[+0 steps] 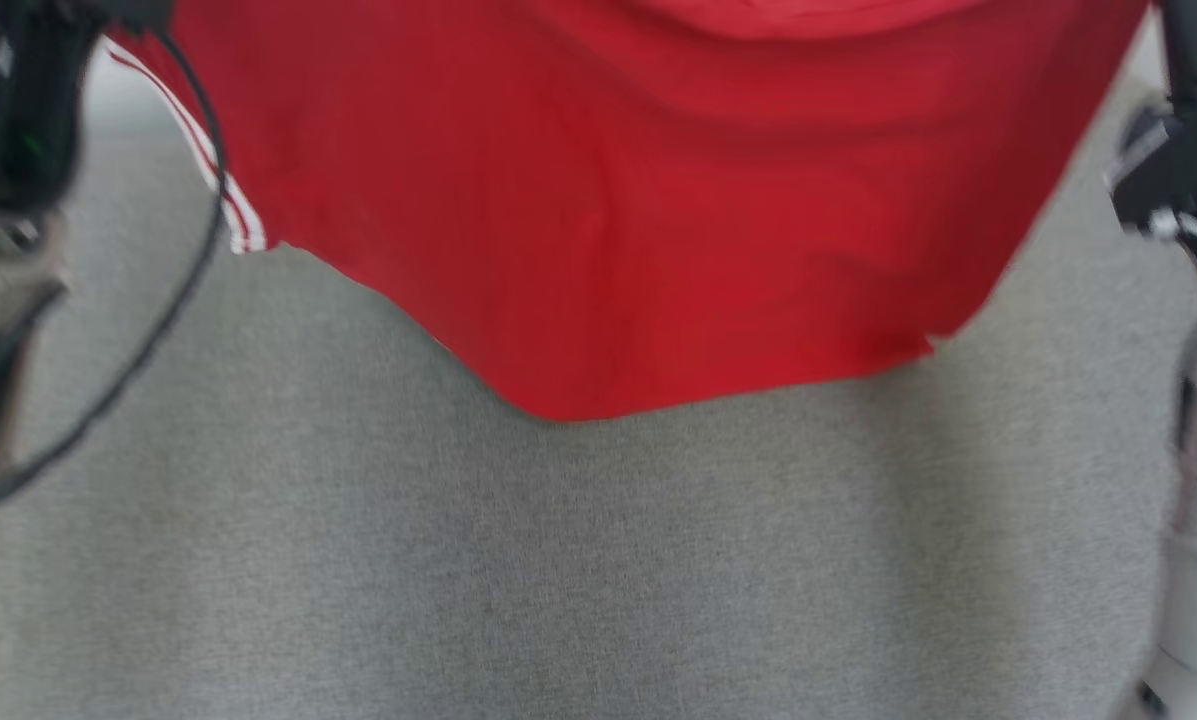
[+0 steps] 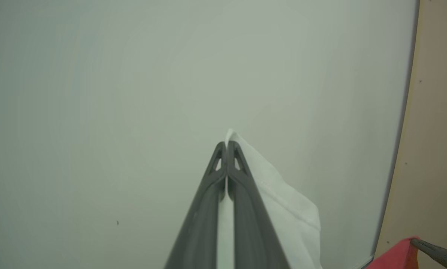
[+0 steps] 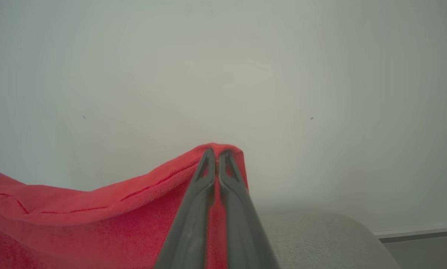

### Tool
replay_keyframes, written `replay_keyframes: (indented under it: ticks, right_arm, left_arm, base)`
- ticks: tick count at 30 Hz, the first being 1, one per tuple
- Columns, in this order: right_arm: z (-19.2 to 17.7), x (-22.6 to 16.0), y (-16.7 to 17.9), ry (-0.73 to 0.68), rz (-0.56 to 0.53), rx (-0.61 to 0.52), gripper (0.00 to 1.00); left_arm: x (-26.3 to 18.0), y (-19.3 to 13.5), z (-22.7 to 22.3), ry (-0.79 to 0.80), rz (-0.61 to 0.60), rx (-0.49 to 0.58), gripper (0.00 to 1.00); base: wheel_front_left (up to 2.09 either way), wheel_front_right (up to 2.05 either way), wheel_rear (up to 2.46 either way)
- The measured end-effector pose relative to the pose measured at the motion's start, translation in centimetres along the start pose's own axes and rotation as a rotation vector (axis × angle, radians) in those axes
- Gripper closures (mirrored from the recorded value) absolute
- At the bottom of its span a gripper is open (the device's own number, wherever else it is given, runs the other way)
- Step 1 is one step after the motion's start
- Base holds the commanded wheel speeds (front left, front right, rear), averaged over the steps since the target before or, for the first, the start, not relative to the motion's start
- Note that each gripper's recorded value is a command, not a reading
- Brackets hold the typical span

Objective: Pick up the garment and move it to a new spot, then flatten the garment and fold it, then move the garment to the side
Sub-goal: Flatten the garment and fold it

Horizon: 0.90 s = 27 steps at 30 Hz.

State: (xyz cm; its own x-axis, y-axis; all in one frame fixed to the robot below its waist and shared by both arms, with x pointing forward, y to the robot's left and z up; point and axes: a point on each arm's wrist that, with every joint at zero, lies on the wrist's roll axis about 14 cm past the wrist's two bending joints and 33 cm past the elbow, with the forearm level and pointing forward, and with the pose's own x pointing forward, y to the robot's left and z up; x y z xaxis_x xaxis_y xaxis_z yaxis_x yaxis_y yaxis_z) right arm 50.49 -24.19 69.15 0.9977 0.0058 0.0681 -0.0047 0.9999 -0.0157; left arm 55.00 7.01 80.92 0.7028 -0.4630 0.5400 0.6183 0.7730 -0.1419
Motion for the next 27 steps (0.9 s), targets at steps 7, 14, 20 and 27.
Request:
replay_keyframes:
  ticks: [7, 14, 20, 27]
  right_arm:
    - [-0.5, 8.4, 3.3, -0.061, 0.076, 0.165, 1.0]
    - [1.8, 13.8, 1.3, -0.306, -0.003, 0.133, 1.0]
    - [3.3, 15.9, -0.2, -0.521, -0.065, 0.04, 1.0]
    - [-7.1, 18.5, -0.5, -0.289, -0.065, -0.06, 1.0]
  left_arm:
    - [3.8, 6.1, -0.3, -0.011, 0.066, 0.429, 1.0]
    - [7.9, 5.6, 1.2, -0.304, 0.003, 0.484, 1.0]
    - [9.4, 2.9, 2.1, -0.505, -0.1, 0.463, 1.0]
    - [6.7, 5.6, -10.3, -0.29, -0.119, 0.394, 1.0]
  base:
    - [0.0, 0.0, 0.0]
    - [0.0, 0.0, 0.0]
    - [0.0, 0.0, 0.0]
    - [0.0, 0.0, 0.0]
